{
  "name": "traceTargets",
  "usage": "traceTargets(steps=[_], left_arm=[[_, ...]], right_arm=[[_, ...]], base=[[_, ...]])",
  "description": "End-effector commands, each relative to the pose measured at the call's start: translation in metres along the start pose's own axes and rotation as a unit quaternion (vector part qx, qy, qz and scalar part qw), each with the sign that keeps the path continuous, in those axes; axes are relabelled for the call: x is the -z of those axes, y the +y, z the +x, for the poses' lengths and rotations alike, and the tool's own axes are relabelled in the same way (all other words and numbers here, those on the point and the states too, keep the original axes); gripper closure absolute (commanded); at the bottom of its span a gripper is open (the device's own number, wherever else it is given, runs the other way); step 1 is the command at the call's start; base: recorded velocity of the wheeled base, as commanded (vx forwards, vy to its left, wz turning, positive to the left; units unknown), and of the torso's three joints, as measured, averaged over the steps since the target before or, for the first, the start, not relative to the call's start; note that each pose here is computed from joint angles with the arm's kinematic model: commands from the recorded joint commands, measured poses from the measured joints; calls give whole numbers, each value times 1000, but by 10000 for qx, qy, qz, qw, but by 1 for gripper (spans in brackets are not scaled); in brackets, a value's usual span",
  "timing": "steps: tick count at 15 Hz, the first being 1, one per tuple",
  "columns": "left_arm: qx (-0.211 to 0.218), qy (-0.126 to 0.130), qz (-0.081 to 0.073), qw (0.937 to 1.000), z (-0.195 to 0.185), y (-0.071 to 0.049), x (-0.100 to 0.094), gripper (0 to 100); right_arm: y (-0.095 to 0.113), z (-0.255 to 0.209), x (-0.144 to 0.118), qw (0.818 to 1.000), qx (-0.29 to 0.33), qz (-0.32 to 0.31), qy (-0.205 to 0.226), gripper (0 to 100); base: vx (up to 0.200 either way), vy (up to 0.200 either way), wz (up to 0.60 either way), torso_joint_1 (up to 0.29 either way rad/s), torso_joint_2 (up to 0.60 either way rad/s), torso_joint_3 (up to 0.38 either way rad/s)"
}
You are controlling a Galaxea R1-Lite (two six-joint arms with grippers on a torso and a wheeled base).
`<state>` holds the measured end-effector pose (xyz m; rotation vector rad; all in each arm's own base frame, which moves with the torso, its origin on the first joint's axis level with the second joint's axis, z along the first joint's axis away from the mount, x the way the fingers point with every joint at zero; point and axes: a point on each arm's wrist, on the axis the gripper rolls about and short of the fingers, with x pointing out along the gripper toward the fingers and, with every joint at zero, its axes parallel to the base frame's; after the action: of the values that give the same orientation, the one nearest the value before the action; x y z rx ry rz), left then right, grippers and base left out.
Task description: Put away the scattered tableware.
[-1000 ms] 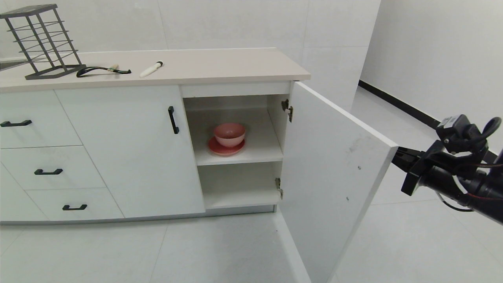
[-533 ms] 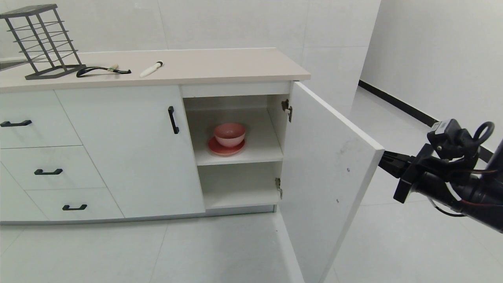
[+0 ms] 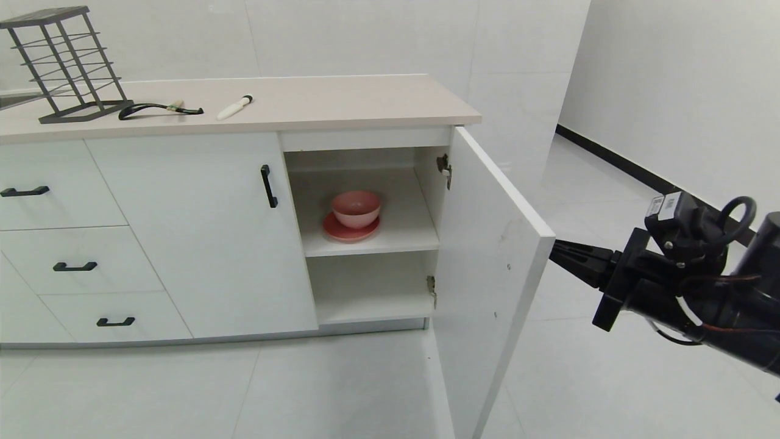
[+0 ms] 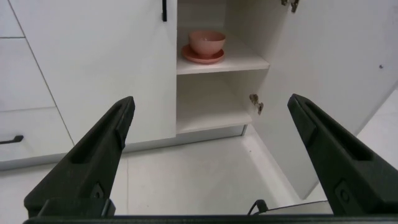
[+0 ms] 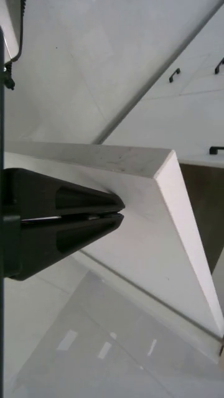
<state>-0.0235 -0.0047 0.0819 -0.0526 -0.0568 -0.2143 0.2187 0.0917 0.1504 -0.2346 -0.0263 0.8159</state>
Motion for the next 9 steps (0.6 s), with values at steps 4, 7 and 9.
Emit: traceTargets(steps=[4,7,9], left_arm=[[117,23,117,9999,0,0,0,0],[117,23,117,9999,0,0,0,0],[117,23,117,9999,0,0,0,0]], right_arm=[[9,15,5,9996,-281,33,41,100],[9,35,7,9991,-412,27,-30,100],[11,44,9,9987,-499,22,-63,100]], base=[[0,0,0,0,0,0],[0,0,0,0,0,0],[0,0,0,0,0,0]])
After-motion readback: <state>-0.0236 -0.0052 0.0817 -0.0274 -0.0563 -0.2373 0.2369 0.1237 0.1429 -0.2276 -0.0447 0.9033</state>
